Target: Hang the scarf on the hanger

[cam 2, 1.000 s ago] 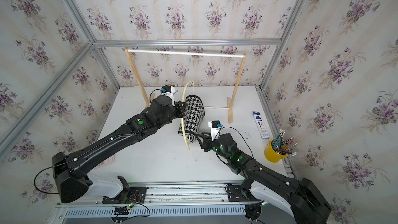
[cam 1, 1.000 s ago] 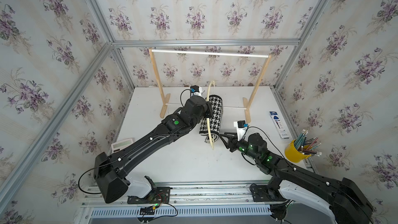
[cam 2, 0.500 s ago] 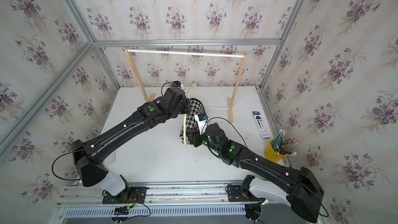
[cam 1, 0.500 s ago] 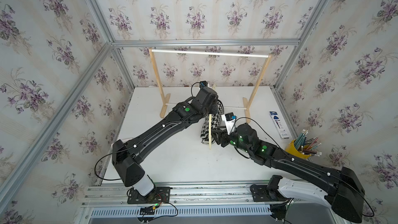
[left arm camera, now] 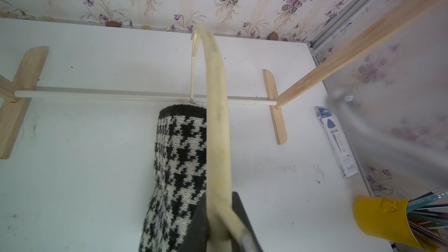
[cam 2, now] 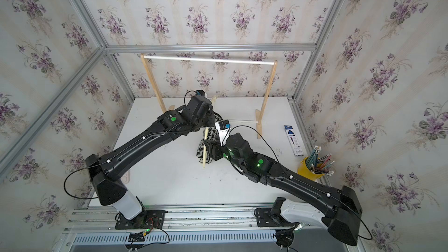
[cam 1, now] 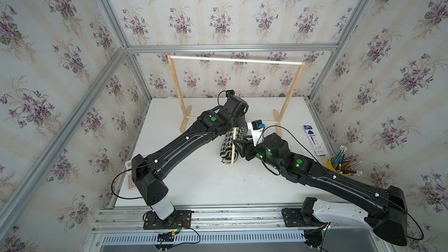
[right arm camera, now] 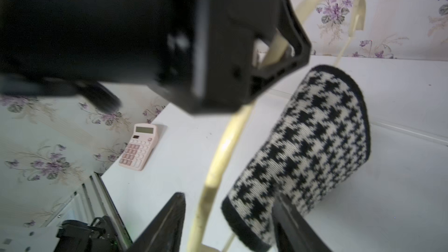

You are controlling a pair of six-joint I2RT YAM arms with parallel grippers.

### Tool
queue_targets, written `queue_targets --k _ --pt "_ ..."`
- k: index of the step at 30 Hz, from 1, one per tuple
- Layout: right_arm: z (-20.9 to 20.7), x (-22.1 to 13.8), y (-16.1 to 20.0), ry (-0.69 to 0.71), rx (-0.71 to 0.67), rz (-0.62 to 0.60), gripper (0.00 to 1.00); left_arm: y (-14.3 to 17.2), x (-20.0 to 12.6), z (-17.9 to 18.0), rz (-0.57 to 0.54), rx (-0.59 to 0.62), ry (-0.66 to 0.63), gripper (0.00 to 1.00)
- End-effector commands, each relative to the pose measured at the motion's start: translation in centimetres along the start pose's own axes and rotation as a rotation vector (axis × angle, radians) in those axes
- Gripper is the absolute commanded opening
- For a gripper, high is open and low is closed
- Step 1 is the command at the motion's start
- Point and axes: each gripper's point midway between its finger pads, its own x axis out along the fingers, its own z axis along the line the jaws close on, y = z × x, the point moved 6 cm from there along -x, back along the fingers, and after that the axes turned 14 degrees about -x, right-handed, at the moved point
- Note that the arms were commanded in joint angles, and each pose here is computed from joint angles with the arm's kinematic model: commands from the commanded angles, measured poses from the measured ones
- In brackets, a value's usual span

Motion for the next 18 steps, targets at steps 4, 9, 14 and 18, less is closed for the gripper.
queue_targets --k 4,9,14,18 --pt "1.1 0.2 -1.7 0.004 0.02 -0.05 0.6 -0.9 -0.5 -0.3 -0.054 -0.009 0.005 0.0" --pt "1.3 1.4 -0.9 0.057 0.009 -0.014 0.6 -0.7 -0.1 -0.4 -0.048 -0.014 0.013 0.0" --pt "1.0 1.7 -0.2 0.122 0.001 -0.001 0.58 -0.7 0.0 -0.5 -0.051 -0.016 0.017 0.0" --pt "0.8 2.0 0.0 0.164 -0.002 -0.003 0.53 -0.7 0.0 -0.5 -0.05 -0.018 0.021 0.0"
